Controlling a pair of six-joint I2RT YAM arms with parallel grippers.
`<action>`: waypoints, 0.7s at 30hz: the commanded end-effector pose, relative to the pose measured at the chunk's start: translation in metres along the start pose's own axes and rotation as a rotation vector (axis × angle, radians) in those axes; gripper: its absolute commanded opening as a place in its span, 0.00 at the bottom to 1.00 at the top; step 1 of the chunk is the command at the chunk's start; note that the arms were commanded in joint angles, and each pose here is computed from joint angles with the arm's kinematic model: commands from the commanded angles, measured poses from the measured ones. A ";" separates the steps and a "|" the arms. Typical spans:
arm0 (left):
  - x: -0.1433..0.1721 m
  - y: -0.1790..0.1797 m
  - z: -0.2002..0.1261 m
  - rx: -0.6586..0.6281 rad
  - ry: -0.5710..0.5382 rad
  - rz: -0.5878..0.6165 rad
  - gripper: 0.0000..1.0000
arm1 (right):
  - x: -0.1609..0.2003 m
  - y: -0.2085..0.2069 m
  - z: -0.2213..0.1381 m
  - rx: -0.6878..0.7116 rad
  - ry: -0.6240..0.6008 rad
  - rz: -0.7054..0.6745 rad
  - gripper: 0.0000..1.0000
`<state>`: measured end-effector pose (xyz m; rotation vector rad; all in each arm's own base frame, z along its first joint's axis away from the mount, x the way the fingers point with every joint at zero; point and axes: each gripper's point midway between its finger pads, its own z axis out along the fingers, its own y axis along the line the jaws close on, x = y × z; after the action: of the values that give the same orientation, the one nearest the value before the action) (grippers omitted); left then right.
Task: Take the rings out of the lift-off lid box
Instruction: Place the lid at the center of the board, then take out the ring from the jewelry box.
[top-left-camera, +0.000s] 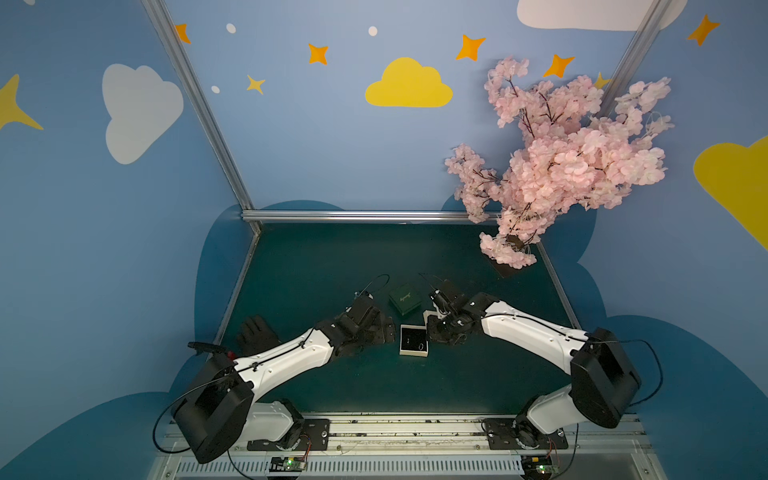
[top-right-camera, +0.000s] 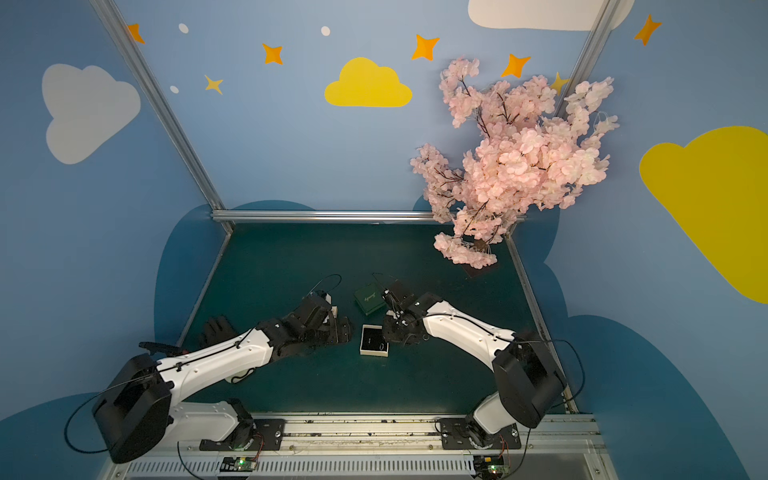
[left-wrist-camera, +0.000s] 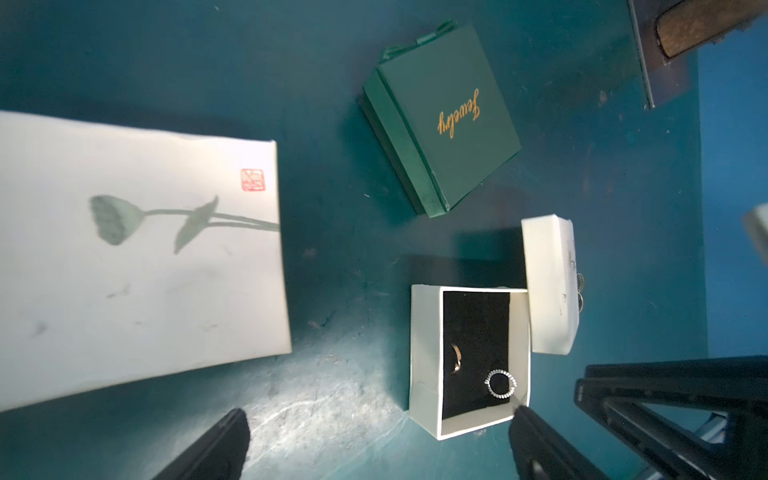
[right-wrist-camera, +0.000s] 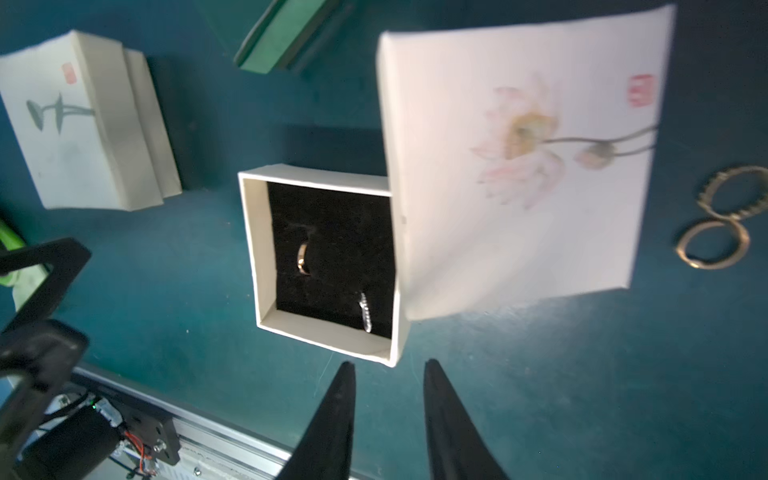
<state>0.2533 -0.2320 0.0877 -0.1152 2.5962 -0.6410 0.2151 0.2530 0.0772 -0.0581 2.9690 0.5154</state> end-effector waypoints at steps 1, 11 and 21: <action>0.002 -0.005 0.002 0.039 0.016 -0.020 0.98 | -0.001 0.016 0.008 -0.026 0.015 -0.005 0.31; 0.010 0.003 -0.001 0.039 0.018 -0.051 0.98 | 0.001 0.020 0.029 0.002 0.056 -0.002 0.26; 0.011 0.008 -0.003 0.022 0.010 -0.051 0.98 | -0.004 0.014 0.025 0.112 0.015 -0.045 0.26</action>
<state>0.2414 -0.2291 0.0785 -0.1615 2.6191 -0.6995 0.2186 0.2795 0.0590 -0.1035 3.0019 0.4438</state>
